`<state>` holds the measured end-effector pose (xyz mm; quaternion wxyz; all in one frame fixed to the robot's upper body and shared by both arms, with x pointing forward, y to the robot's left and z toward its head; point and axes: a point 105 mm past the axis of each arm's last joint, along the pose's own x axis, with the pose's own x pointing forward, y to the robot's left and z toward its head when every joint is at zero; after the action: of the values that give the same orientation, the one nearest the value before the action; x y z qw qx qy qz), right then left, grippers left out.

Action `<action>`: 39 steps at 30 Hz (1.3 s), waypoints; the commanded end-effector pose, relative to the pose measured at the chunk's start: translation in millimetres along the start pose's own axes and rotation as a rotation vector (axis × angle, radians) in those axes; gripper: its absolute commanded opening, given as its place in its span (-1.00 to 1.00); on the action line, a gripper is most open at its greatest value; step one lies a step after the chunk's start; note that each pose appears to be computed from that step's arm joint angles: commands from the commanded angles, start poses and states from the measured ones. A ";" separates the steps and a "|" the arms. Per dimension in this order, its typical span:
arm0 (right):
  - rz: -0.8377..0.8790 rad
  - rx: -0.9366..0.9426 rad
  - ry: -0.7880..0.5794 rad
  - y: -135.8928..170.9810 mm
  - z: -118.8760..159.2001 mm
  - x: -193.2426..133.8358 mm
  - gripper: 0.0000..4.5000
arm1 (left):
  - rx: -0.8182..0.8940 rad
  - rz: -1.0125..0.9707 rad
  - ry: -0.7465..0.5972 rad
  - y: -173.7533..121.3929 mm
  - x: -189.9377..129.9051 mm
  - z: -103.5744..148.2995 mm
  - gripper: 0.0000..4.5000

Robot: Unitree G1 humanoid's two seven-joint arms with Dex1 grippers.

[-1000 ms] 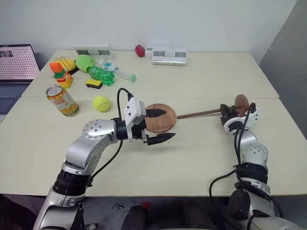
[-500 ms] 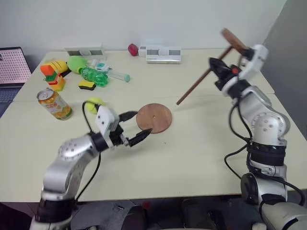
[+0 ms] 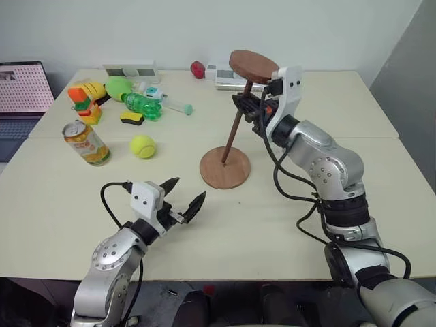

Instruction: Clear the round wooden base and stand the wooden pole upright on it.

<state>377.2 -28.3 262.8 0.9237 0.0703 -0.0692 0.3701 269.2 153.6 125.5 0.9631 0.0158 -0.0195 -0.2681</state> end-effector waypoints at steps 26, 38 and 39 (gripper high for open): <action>0.045 -0.137 0.021 8.4 -14.1 5.9 -0.83 | 0.051 -0.011 -0.037 1.4 -4.6 18.9 1.00; 0.162 -0.280 0.139 31.2 -40.2 19.8 -0.83 | 0.054 -0.012 -0.039 0.6 -6.0 18.3 1.00; 0.165 -0.285 0.148 31.4 -42.3 21.3 -0.83 | 0.053 -0.012 -0.039 -0.2 -6.2 18.1 1.00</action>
<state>368.7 10.2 243.6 0.8950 -0.0769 -0.0888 0.4303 268.0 159.6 130.1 0.9627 0.0290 -0.0171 -0.2686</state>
